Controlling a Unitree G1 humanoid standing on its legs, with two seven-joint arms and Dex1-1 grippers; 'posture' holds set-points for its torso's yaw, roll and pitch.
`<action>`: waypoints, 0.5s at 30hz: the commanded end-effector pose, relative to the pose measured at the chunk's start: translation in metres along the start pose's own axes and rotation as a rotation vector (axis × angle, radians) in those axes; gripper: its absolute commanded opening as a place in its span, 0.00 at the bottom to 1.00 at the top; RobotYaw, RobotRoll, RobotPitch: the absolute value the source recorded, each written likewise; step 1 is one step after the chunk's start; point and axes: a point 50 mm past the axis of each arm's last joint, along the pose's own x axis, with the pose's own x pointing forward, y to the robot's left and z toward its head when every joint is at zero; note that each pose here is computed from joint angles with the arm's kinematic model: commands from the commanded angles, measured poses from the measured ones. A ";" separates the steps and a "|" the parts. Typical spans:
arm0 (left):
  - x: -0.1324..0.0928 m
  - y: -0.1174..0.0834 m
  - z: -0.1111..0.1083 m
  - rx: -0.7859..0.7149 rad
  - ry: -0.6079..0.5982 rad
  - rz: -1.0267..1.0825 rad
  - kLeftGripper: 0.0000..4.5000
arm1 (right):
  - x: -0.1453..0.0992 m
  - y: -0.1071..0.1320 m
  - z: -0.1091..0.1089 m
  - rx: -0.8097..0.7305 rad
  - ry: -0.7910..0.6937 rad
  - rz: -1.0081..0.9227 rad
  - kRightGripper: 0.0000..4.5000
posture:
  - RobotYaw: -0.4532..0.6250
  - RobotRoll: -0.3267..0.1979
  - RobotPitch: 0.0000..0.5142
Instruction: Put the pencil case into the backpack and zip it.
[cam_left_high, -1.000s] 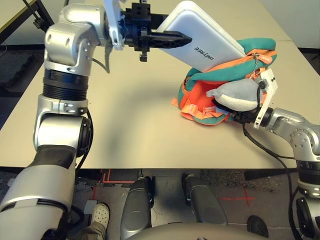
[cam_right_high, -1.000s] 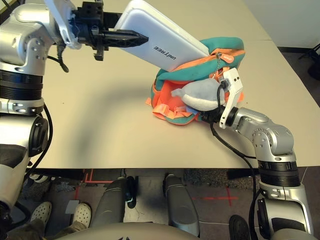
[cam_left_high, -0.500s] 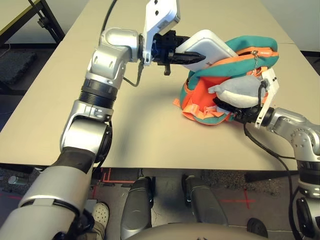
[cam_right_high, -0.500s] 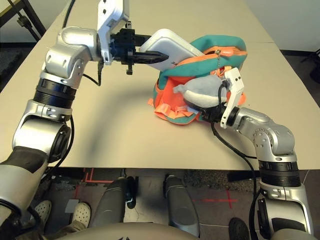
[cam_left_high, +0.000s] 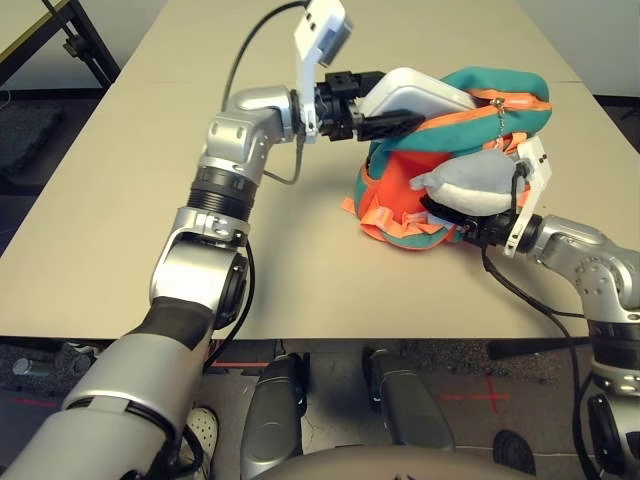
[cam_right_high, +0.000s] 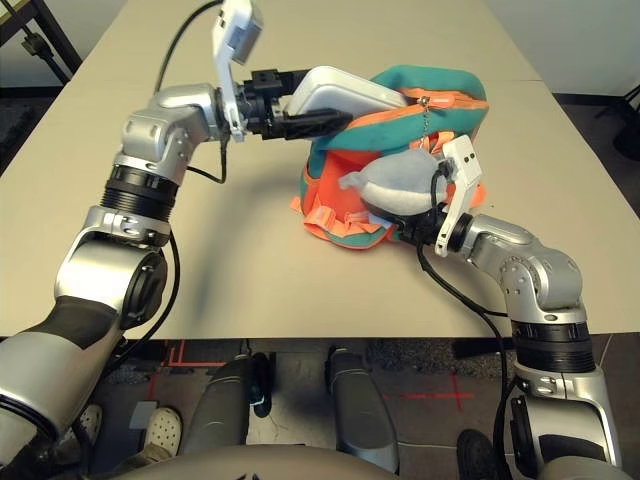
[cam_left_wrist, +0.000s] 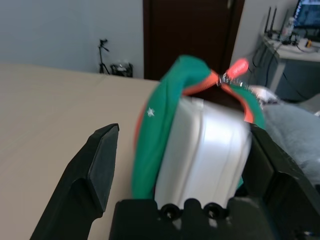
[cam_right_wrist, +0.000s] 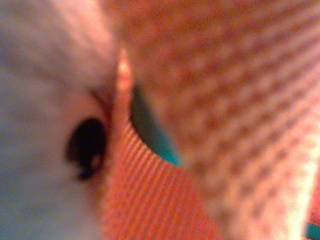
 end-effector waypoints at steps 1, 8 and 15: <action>-0.017 -0.006 0.015 -0.018 -0.034 0.003 1.00 | 0.001 -0.002 -0.021 0.055 0.086 -0.020 0.07 | 0.31 0.62 0.38; -0.048 -0.017 0.024 -0.019 -0.004 0.038 1.00 | 0.004 -0.004 -0.021 0.052 0.089 -0.015 0.07 | 0.32 0.62 0.37; -0.077 -0.020 0.010 -0.052 0.101 0.092 1.00 | 0.005 -0.006 -0.020 0.045 0.089 -0.012 0.07 | 0.33 0.62 0.36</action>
